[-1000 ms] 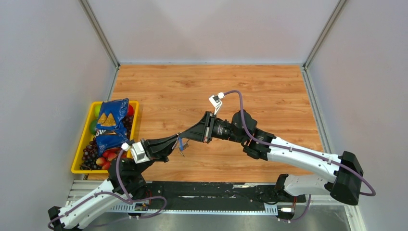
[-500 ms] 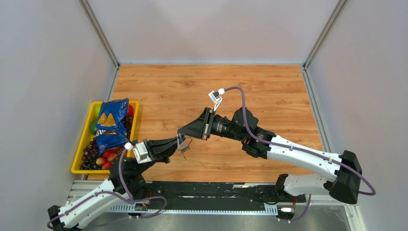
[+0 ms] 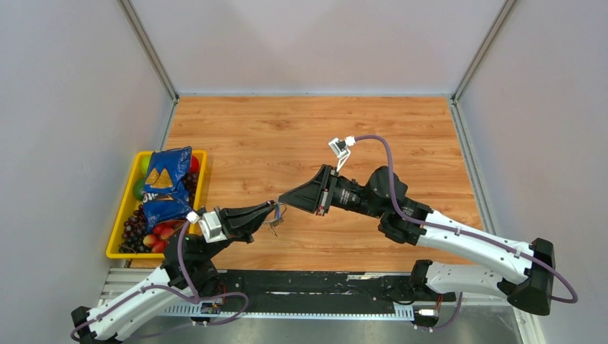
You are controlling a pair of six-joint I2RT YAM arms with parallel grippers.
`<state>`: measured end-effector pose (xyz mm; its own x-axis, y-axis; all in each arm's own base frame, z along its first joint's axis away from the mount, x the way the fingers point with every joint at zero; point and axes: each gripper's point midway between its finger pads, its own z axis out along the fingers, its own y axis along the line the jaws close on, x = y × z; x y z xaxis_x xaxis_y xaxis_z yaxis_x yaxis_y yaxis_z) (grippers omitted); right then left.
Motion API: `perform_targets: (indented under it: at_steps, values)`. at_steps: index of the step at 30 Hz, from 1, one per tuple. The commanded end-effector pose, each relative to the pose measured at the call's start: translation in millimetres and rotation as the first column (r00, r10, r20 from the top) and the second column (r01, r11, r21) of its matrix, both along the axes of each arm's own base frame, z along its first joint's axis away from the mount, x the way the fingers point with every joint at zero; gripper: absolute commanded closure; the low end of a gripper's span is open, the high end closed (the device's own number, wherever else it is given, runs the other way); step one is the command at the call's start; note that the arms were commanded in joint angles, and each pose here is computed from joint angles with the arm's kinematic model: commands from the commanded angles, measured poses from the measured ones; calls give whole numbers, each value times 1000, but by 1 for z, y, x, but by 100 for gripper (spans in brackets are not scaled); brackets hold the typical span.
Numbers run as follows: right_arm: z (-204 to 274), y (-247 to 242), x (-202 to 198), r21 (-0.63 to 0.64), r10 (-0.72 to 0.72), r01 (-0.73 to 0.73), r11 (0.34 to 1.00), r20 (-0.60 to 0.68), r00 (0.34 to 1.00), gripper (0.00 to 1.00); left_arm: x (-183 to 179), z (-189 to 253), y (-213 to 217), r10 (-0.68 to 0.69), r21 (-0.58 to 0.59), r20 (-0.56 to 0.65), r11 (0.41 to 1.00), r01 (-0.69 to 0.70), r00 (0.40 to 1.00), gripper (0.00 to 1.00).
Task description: Put the keys on the keyring
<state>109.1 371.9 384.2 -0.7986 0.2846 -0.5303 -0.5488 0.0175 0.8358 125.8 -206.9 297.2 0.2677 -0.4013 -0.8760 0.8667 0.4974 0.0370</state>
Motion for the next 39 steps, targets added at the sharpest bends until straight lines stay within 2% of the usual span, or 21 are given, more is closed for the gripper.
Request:
perform_targets:
  at_steps: [1,13,39]
  values:
    - [-9,-8,-8,-20,9,-9,1000,33,999,100,-1,13,7,21,-40,33,999,-19,999,99]
    - [-40,3,-19,-59,61,-62,996,-9,998,100,-5,18,12,21,-66,48,998,-18,999,99]
    - [-26,23,-5,5,2,-2,1000,-59,998,100,-9,19,10,-1,-70,58,998,5,998,99]
